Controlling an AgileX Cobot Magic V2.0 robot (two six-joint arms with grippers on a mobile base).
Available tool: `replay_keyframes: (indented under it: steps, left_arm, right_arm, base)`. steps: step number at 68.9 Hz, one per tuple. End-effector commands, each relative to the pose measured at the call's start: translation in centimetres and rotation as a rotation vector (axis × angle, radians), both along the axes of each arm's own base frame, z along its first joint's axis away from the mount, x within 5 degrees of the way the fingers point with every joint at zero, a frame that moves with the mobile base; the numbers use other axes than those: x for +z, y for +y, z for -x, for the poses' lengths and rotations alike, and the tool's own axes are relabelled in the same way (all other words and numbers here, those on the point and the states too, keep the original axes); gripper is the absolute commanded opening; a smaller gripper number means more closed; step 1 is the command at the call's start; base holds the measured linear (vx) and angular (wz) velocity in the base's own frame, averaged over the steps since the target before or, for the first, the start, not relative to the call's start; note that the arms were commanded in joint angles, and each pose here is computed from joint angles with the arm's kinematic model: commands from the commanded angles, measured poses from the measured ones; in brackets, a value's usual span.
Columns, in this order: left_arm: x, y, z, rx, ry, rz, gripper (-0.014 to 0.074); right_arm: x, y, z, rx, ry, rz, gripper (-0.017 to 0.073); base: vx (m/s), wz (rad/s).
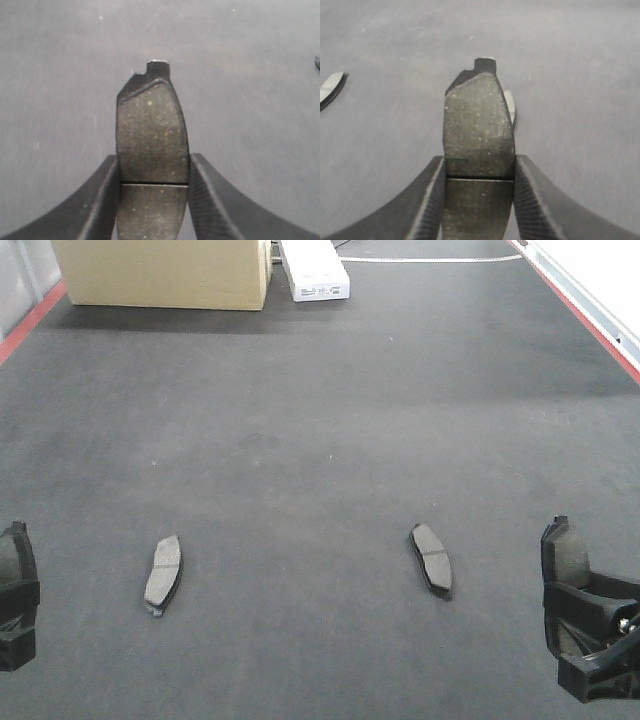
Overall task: Move and align brake pads A on conveyor
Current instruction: 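Lower the left gripper with its pad beside the nearer belt pad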
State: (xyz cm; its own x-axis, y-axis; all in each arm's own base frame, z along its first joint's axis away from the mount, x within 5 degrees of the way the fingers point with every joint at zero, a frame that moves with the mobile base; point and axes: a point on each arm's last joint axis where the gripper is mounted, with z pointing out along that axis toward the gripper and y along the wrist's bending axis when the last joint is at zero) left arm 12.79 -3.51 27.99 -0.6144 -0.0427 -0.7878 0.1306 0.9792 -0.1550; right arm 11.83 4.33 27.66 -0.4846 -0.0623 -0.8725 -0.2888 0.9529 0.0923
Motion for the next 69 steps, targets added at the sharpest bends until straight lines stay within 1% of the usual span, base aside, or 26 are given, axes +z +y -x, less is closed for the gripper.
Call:
replay_keyframes:
  steps: [1,26,69]
  left_arm:
    - [1.54,-0.18,-0.46,-0.005,-0.108,0.033,0.0135]
    - [1.54,-0.18,-0.46,-0.005,-0.108,0.033,0.0135]
    - [1.54,-0.18,-0.46,-0.005,-0.108,0.033,0.0135]
  right_arm:
    - [1.79,0.12,-0.36,0.004,-0.117,-0.032,-0.001]
    - [1.79,0.12,-0.36,0.004,-0.117,-0.032,-0.001]
    - [1.79,0.12,-0.36,0.004,-0.117,-0.032,-0.001]
  base:
    - [0.15,-0.01]
    - [0.09,-0.01]
    - [0.0,0.0]
